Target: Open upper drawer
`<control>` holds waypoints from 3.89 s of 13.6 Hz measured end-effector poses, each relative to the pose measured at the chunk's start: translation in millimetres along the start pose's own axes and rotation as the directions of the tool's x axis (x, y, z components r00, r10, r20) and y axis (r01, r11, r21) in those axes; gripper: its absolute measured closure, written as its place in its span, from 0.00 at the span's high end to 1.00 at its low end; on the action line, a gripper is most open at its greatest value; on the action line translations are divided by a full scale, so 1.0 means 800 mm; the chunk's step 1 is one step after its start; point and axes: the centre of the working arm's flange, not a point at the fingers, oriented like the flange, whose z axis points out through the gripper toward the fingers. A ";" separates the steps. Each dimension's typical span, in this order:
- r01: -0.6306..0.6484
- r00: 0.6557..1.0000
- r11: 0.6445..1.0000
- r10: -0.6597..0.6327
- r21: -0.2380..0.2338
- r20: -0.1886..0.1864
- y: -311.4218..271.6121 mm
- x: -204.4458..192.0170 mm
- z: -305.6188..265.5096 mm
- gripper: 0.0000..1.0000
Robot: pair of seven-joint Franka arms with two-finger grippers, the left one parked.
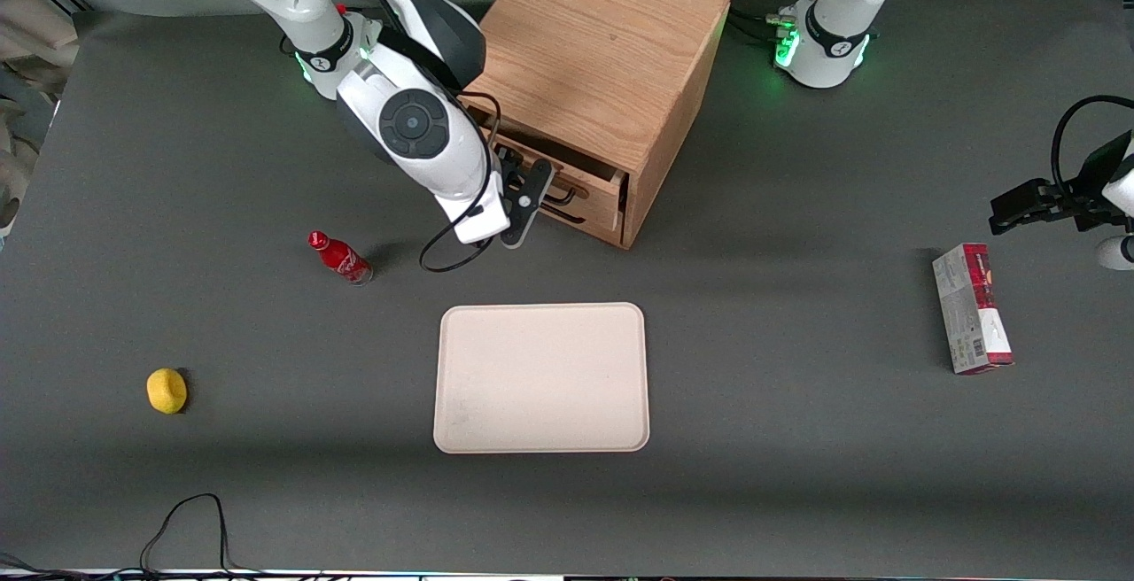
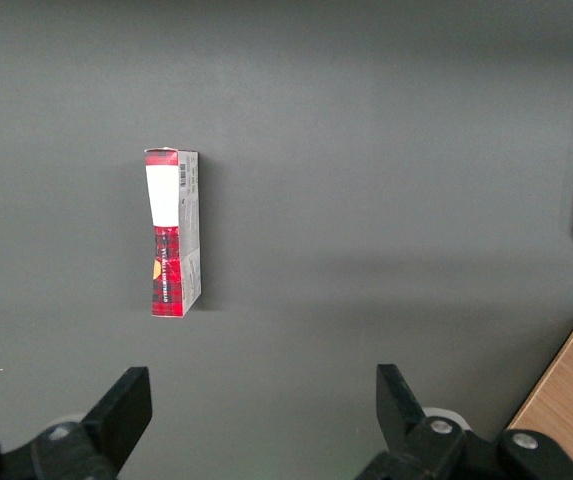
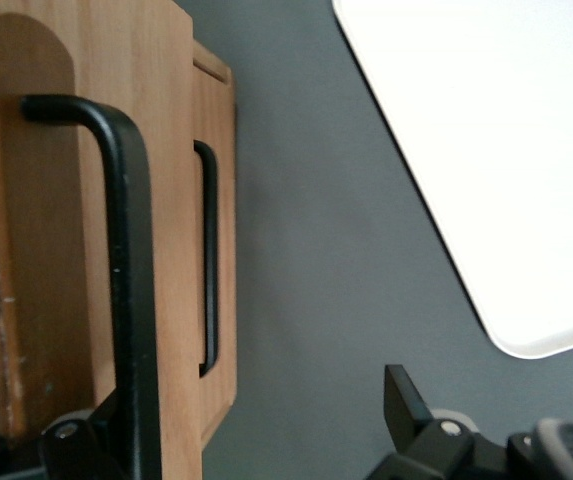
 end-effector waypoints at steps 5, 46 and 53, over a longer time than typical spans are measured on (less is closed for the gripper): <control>-0.025 0.999 0.999 0.024 -0.025 -0.023 0.059 -0.019 -0.016 1.00; -0.894 0.447 0.446 0.880 -0.040 -0.161 0.180 -0.414 -0.281 1.00; -0.912 0.409 0.406 0.897 -0.054 -0.166 0.138 -0.386 -0.290 1.00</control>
